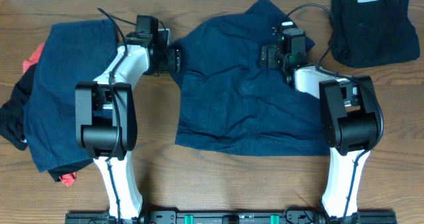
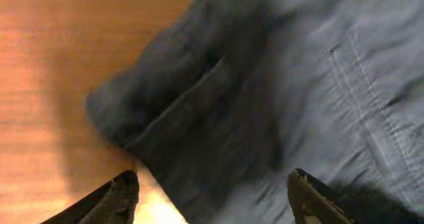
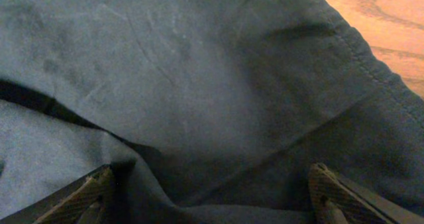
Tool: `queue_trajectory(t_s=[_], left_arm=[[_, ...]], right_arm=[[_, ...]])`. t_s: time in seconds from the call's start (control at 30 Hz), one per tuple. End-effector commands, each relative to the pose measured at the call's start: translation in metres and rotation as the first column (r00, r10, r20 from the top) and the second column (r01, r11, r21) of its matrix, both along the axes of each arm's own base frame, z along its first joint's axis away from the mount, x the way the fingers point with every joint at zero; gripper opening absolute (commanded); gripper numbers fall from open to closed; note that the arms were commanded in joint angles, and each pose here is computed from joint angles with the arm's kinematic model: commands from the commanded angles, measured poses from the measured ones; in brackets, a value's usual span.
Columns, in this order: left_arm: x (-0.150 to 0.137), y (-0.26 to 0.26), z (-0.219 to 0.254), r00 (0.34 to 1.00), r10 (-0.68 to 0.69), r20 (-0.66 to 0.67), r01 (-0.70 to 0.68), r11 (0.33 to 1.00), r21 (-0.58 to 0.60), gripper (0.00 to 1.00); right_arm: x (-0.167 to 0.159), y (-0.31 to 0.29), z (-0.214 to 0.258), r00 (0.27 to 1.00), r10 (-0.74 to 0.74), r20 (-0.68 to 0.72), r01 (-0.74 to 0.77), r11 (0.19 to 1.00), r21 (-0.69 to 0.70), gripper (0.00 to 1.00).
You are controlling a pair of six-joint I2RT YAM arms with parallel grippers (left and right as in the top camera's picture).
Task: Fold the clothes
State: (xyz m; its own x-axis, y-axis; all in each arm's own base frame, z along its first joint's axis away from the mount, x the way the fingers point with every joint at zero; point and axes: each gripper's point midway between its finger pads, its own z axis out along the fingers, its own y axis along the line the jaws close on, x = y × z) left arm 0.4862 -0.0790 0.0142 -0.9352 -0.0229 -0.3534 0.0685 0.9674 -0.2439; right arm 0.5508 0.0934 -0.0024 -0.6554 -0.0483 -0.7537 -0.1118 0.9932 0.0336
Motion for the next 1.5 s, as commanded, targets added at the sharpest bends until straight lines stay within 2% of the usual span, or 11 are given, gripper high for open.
queue_trajectory(t_s=[0.0,0.1,0.23,0.5,0.7,0.87,1.03,1.17,1.37,1.43,1.47], left_arm=[[0.002,-0.016,-0.010,1.000,-0.020,-0.002,0.020,0.999,-0.029,0.73],[0.010,-0.020,-0.004,0.999,-0.023,0.031,0.024,0.999,-0.030,0.61],[0.014,-0.016,0.004,0.999,-0.013,0.048,0.014,1.000,-0.020,0.34],[0.027,0.007,0.045,0.986,0.046,0.161,-0.062,0.994,0.094,0.27],[0.044,0.015,0.054,0.968,0.068,0.240,-0.100,0.987,0.124,0.06],[0.060,0.016,0.066,0.945,0.077,0.317,-0.121,0.985,0.120,0.06],[0.065,0.014,0.070,0.937,0.075,0.341,-0.121,0.986,0.116,0.06],[0.074,0.014,0.078,0.919,0.079,0.387,-0.130,0.986,0.106,0.06],[0.078,0.014,0.082,0.910,0.080,0.407,-0.132,0.986,0.100,0.06],[0.078,0.014,0.082,0.910,0.080,0.407,-0.132,0.986,0.100,0.06],[0.078,0.014,0.082,0.910,0.080,0.407,-0.132,0.986,0.100,0.06]], right_arm=[[-0.029,-0.007,-0.049,0.990,-0.014,-0.142,0.012,1.000,-0.015,0.91],[-0.032,-0.004,-0.051,0.988,-0.007,-0.152,0.004,1.000,-0.017,0.88],[-0.033,-0.001,-0.051,0.988,-0.002,-0.156,-0.001,1.000,-0.017,0.87],[-0.034,0.004,-0.052,0.987,0.016,-0.159,-0.016,1.000,-0.003,0.86],[-0.044,0.024,-0.051,0.975,0.101,-0.196,-0.088,0.993,0.073,0.81],[-0.051,0.056,0.004,0.964,0.206,-0.167,-0.159,0.954,0.255,0.89],[-0.063,0.061,0.083,0.967,0.234,-0.102,-0.199,0.941,0.274,0.97],[-0.101,0.074,0.132,0.947,0.295,-0.125,-0.246,0.920,0.304,0.99],[-0.161,0.104,0.136,0.883,0.391,-0.261,-0.306,0.899,0.313,1.00],[-0.178,0.117,0.125,0.844,0.444,-0.302,-0.360,0.885,0.296,0.92],[-0.186,0.124,0.120,0.820,0.474,-0.320,-0.394,0.874,0.286,0.84]])
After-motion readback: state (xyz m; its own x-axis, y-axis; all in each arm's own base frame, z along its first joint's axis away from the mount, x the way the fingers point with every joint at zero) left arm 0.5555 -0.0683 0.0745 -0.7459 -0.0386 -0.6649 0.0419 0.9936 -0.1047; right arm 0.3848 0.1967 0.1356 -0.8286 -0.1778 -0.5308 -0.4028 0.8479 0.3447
